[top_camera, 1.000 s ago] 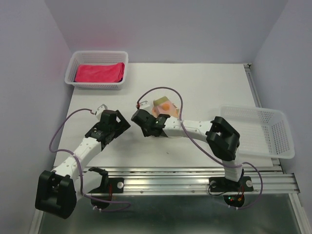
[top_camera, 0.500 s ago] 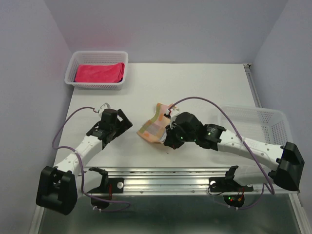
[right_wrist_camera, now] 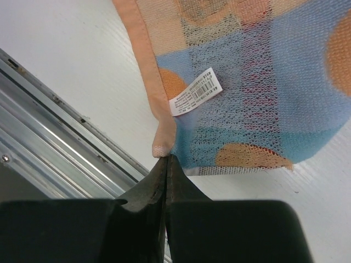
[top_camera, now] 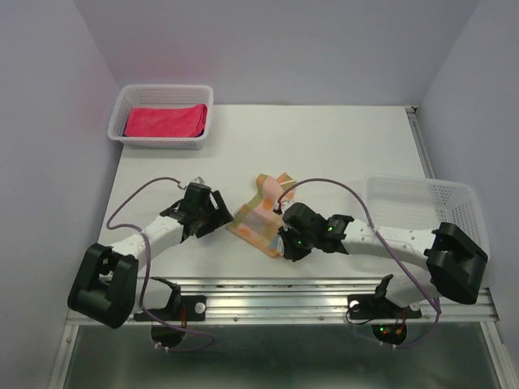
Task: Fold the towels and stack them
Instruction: Flatten out the crumpled towel
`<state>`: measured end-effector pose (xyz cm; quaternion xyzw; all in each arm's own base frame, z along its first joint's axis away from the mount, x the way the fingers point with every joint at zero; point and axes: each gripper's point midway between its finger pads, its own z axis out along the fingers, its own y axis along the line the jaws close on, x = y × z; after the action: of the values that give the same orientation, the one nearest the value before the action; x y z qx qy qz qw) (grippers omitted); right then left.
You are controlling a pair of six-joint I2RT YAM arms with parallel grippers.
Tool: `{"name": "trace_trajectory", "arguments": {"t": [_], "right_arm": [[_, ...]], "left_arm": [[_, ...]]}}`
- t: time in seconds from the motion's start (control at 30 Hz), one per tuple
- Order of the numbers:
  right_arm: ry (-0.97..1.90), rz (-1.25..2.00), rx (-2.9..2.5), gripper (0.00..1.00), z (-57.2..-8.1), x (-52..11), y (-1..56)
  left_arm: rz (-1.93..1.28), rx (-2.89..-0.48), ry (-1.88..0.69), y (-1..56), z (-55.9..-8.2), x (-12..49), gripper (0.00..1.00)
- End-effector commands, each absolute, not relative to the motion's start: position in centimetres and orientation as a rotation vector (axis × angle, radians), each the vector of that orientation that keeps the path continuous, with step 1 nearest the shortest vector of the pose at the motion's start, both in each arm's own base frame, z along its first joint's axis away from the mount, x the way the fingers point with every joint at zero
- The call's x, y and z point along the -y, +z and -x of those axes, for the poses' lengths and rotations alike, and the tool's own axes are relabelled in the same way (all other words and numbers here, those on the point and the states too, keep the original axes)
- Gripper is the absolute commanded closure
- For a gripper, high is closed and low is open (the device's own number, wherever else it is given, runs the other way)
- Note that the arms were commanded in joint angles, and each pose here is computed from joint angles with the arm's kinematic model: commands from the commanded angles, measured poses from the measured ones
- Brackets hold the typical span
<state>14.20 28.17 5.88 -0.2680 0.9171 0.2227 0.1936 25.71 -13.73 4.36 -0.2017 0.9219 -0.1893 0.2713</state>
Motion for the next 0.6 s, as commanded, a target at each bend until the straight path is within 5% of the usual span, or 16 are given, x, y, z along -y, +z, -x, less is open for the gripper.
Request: {"name": "trace_trajectory", "arguments": {"t": [0.0,0.1,0.33,0.57], "right_arm": [[0.613,0.681,-2.511,0.99,-16.0,-28.9,6.7],[0.599,0.669,-2.507,0.99,-16.2,-28.7,6.9],[0.600,0.666,-2.502,0.99,-16.2,-28.3,7.3],[0.572,0.649,-2.476,0.99,-16.9,-28.0,7.8]], "left_arm": [[0.425,-2.562,-0.479,2.9,-24.8,15.3,0.18],[0.433,-2.596,-0.432,2.0,-24.1,15.2,0.32],[0.395,-2.620,-0.320,1.3,-24.8,15.3,0.41],[0.307,-2.705,-0.129,-0.5,-23.2,15.4,0.61]]}}
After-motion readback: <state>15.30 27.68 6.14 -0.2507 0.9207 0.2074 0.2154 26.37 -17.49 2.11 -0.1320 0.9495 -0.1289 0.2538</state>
